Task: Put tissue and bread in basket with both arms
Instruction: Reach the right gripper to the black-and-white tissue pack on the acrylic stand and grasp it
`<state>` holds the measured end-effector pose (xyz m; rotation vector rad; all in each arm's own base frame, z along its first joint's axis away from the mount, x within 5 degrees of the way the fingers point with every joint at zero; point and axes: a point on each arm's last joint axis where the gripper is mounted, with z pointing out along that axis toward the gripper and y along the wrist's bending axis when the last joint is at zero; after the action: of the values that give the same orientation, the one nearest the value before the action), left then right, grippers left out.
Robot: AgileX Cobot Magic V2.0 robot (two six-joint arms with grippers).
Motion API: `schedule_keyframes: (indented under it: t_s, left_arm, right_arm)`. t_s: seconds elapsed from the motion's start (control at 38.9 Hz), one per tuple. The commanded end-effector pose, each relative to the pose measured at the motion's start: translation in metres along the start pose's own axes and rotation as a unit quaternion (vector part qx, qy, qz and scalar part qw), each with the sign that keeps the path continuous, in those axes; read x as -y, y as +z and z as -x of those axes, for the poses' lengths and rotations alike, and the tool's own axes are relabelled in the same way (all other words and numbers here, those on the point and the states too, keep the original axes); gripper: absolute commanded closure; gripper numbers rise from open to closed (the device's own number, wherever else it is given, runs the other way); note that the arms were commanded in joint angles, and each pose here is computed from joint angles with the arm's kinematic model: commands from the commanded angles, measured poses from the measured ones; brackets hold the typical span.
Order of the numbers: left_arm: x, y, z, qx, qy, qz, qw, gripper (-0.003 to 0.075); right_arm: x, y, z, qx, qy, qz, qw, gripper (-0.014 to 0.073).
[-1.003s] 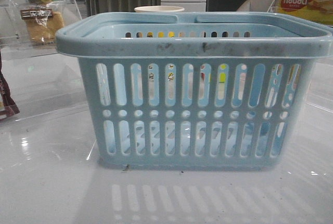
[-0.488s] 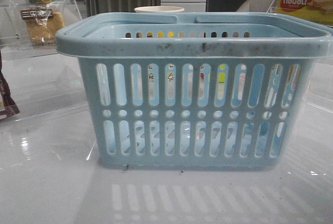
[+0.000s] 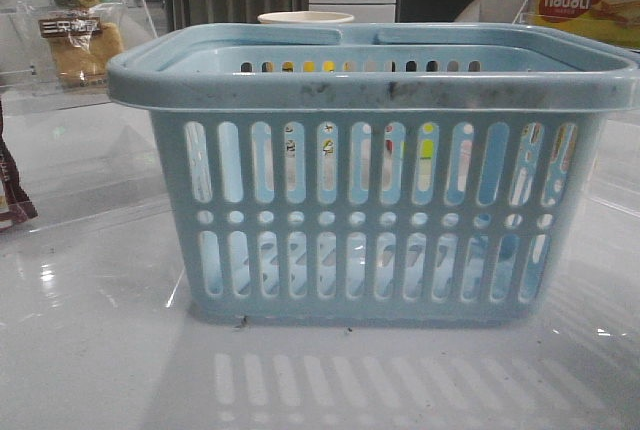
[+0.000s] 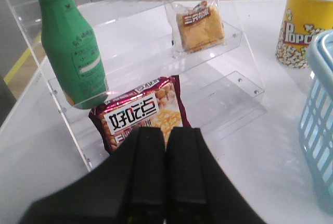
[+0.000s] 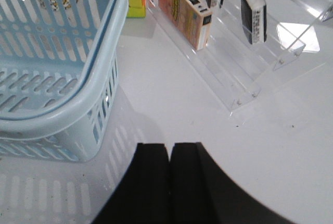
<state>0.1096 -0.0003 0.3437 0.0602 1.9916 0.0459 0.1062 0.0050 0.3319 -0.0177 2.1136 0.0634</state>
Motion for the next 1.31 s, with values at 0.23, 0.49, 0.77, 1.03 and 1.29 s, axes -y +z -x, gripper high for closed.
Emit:
schedule_keyframes:
  t_s: [0.23, 0.49, 0.77, 1.03, 1.29]
  left_arm:
    - [0.000, 0.022, 0.012, -0.009, 0.002, -0.002, 1.000, 0.0573]
    - [0.000, 0.025, 0.012, -0.016, 0.005, -0.003, 1.000, 0.0167]
    - [0.002, 0.025, 0.012, -0.016, -0.011, -0.012, 1.000, 0.0199]
    - [0.003, 0.025, 0.012, -0.016, -0.015, -0.015, 1.000, 0.0247]
    - [0.003, 0.025, 0.012, -0.016, -0.015, -0.015, 1.000, 0.0249]
  right_arm:
    - [0.001, 0.021, 0.010, -0.017, 0.005, -0.002, 1.000, 0.0367]
    - [0.004, 0.033, 0.016, -0.014, 0.007, -0.013, 1.000, 0.0096]
    - [0.034, 0.064, 0.054, -0.027, 0.060, -0.075, 0.995, 0.0096]
    - [0.064, 0.115, 0.092, -0.057, 0.082, -0.103, 0.990, 0.0096]
    - [0.084, 0.184, 0.113, -0.099, 0.087, -0.101, 0.986, 0.0096]
